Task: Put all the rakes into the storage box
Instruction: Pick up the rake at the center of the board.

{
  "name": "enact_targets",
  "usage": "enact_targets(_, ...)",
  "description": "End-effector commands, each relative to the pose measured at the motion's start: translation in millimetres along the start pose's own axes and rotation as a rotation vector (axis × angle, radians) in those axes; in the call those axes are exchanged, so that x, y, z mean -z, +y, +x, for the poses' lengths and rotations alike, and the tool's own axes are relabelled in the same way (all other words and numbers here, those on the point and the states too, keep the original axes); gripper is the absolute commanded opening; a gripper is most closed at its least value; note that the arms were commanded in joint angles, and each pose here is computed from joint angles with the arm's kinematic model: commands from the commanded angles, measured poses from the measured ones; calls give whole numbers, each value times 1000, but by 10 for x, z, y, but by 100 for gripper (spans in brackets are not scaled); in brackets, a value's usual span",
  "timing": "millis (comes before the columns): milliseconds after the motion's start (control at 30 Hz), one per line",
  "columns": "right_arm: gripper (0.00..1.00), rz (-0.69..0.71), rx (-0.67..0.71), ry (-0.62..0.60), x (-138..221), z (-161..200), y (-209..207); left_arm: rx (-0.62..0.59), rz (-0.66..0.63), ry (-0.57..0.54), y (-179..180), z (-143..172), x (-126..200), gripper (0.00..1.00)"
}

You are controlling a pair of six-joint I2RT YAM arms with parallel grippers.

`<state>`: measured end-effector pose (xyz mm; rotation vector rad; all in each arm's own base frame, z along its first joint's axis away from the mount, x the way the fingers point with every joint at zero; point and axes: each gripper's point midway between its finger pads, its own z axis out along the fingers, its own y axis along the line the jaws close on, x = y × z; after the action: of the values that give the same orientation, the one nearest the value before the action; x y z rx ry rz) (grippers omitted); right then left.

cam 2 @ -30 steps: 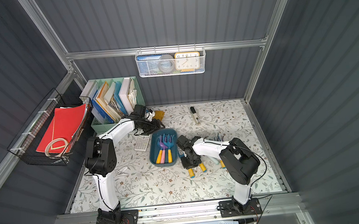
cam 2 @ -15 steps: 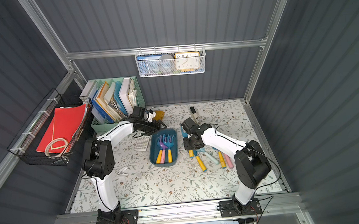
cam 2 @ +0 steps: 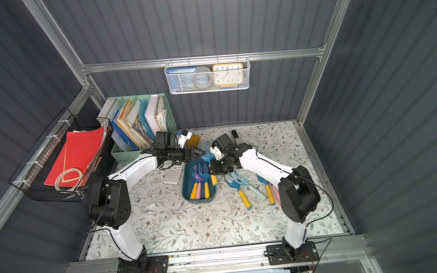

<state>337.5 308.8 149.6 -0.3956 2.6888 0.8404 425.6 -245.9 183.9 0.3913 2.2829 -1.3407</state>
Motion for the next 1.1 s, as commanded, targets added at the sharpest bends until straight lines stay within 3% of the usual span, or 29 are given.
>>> enact_targets(0,0,-84,79,19,-5,-18,256,-25,34,8,-29,-8,-11,72)
enact_targets(100,0,-75,91,47,-67,15,273,-12,31,11,2,-7,-23,53)
enact_targets(267,0,-26,77,60,-146,36,175,2,24,12,42,6,-22,13)
enact_targets(333,0,-7,69,57,-155,34,131,8,21,13,55,14,-22,7)
enact_targets(400,5,19,64,47,-156,27,88,20,17,17,93,33,-27,5)
enact_targets(467,37,82,41,34,-156,16,-27,32,11,29,143,70,-43,5)
enact_targets(533,49,125,25,21,-141,8,-111,42,-2,49,217,137,-74,5)
enact_targets(667,50,202,10,-22,-110,-18,-270,80,-28,103,387,313,-141,5)
enact_targets(900,50,214,0,-26,-105,20,-316,119,-34,152,524,465,-213,6)
enact_targets(1000,50,219,-2,-26,-105,28,-330,140,-48,182,590,552,-229,12)
enact_targets(1067,50,226,-6,-25,-105,46,-353,162,-64,214,662,663,-246,23)
